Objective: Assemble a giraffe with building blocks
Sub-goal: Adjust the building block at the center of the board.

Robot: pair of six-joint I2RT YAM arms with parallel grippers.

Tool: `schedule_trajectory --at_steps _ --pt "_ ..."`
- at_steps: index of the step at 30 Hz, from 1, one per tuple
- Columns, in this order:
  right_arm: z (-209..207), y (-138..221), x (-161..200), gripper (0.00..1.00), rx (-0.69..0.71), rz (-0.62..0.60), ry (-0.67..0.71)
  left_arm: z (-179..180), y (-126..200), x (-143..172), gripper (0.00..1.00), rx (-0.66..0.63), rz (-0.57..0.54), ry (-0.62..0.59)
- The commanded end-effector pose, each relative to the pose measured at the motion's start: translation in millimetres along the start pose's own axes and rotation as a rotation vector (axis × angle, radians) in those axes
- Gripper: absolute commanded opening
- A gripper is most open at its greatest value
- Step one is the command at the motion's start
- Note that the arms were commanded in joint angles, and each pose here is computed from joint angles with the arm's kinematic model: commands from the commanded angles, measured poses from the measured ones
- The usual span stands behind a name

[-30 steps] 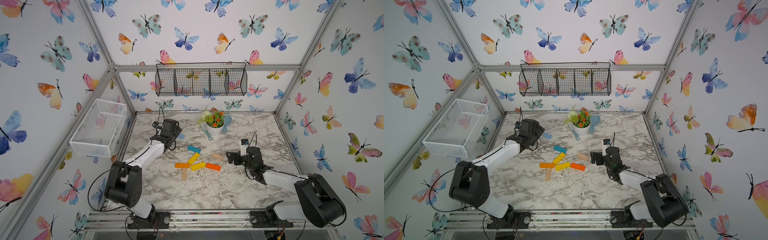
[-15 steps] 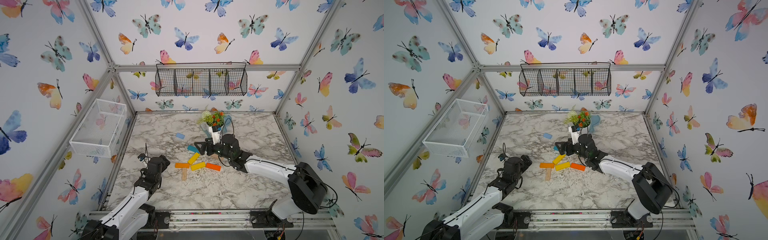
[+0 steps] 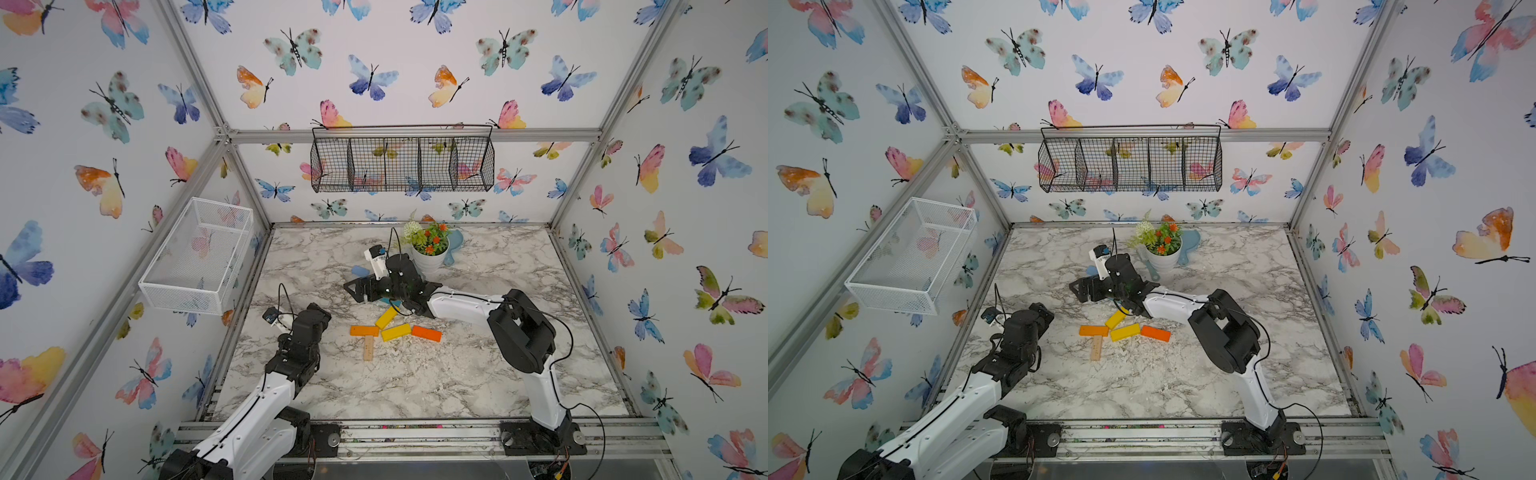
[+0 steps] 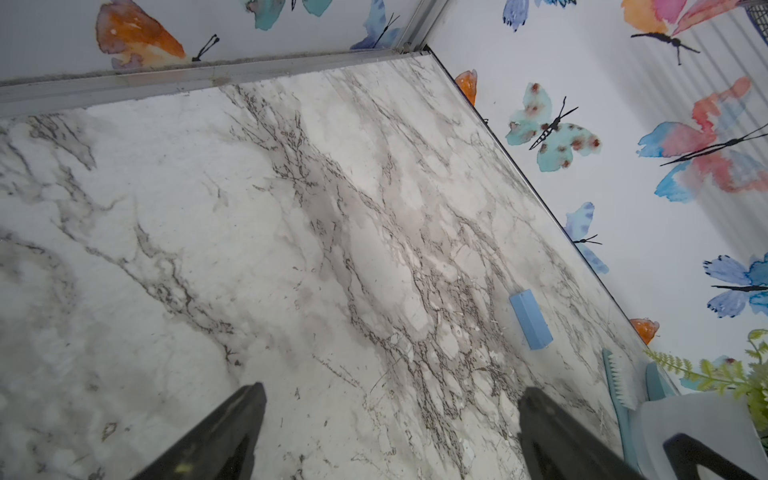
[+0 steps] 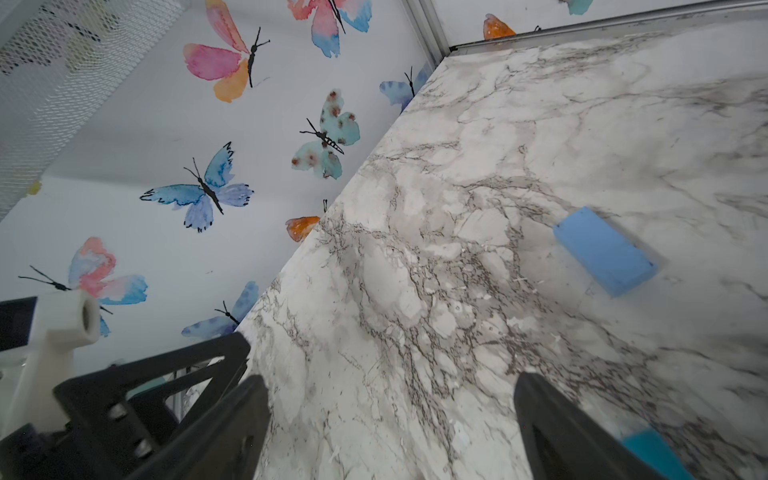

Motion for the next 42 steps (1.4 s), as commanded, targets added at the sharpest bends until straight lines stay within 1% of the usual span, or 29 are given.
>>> schedule_trajectory --at_steps 1,9,12,15,23,27,30,33,38,42 --pt "-9.6 -22.2 16.8 0.97 0.005 0.071 -0.010 9.4 0.4 0.3 0.99 -0.042 -0.006 0.002" --pt "-37.0 -68.7 22.7 0.96 0.050 0.075 -0.042 7.8 1.0 -2.7 0.99 -0.044 -0.013 -0.024" --pt "-42.0 -80.5 23.6 0.97 0.056 0.081 -0.044 7.3 0.8 -3.2 0.99 -0.048 -0.011 -0.039" --pt "-51.2 -87.1 25.0 0.97 0.092 0.076 -0.037 7.5 0.0 -3.2 0.99 -0.052 -0.013 -0.048" --pt "-83.5 -92.0 28.0 0.97 0.161 0.072 -0.035 9.9 0.8 -6.6 0.99 -0.075 -0.025 -0.068" --pt "-99.6 -94.4 24.8 0.98 0.181 0.068 -0.048 12.0 3.0 -13.0 0.99 -0.095 -0.054 -0.080" --pt "-109.6 -97.6 23.6 0.97 0.186 0.067 -0.054 6.8 5.0 -14.1 1.00 -0.069 -0.042 -0.095" --pt "-117.4 -99.3 22.8 0.98 0.196 0.075 -0.047 0.0 8.2 -16.6 0.99 -0.035 -0.032 -0.127" --pt "-125.3 -92.7 14.1 0.98 0.216 0.060 -0.033 3.7 10.1 -19.2 0.99 -0.035 -0.062 -0.117" --pt "-128.3 -89.9 7.2 0.98 0.210 0.049 -0.011 3.3 6.5 -15.9 0.98 -0.035 -0.056 -0.123"
Point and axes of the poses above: each gripper's point midway between its finger pads, its own y axis back along the fingers, its own z axis along the line the jaws close on, x = y × z, the point moved 2 cm from there along y, back along the fingers, and after that the axes turned 8 degrees about -y, right-handed, at the moved point
